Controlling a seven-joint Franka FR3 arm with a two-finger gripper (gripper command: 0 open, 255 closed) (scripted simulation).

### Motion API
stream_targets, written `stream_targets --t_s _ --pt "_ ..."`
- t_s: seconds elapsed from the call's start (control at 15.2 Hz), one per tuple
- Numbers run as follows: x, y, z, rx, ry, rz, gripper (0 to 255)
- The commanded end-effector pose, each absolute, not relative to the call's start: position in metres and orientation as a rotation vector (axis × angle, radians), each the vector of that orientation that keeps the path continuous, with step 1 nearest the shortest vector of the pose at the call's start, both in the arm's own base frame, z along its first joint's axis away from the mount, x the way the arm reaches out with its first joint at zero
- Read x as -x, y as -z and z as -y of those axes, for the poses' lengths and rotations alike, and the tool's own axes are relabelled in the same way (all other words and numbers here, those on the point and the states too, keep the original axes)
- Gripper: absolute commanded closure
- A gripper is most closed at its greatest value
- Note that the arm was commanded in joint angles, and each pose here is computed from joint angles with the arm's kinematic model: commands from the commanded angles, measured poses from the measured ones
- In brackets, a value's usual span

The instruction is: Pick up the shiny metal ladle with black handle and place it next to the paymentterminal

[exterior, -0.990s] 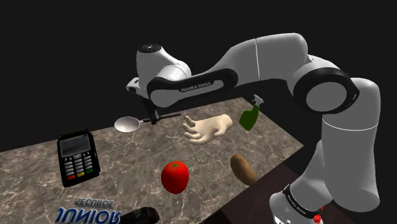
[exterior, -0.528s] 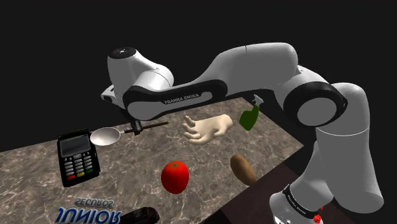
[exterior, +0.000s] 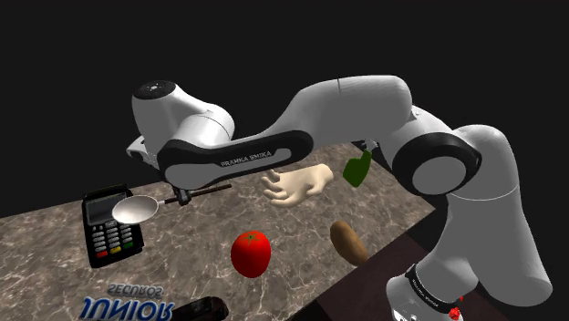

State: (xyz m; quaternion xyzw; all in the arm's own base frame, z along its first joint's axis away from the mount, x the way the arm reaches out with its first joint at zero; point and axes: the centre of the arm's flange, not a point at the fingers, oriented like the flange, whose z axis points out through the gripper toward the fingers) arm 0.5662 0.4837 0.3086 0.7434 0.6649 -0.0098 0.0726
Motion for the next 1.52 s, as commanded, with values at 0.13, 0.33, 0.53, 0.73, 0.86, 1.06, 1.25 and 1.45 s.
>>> stream_targets --t_s 0.13,0.33,0.53,0.73,0.86,1.06,1.25,1.45 --pt "-0.566 -0.287 -0.485 -2.233 0.029 -1.997 255" --pt "-0.566 -0.271 -0.485 -2.233 0.029 -1.997 255" --pt "-0.566 -0.255 -0.485 -2.233 0.029 -1.997 255" --pt "-0.566 -0.24 -0.485 -2.233 0.029 -1.997 255" --pt "-0.566 -0.229 -0.485 -2.233 0.029 -1.997 255" --pt "-0.566 -0.213 -0.485 -2.233 0.029 -1.997 255" --pt "-0.566 -0.194 -0.485 -2.233 0.029 -1.997 255" --pt "-0.566 -0.194 -0.485 -2.233 0.029 -1.997 255"
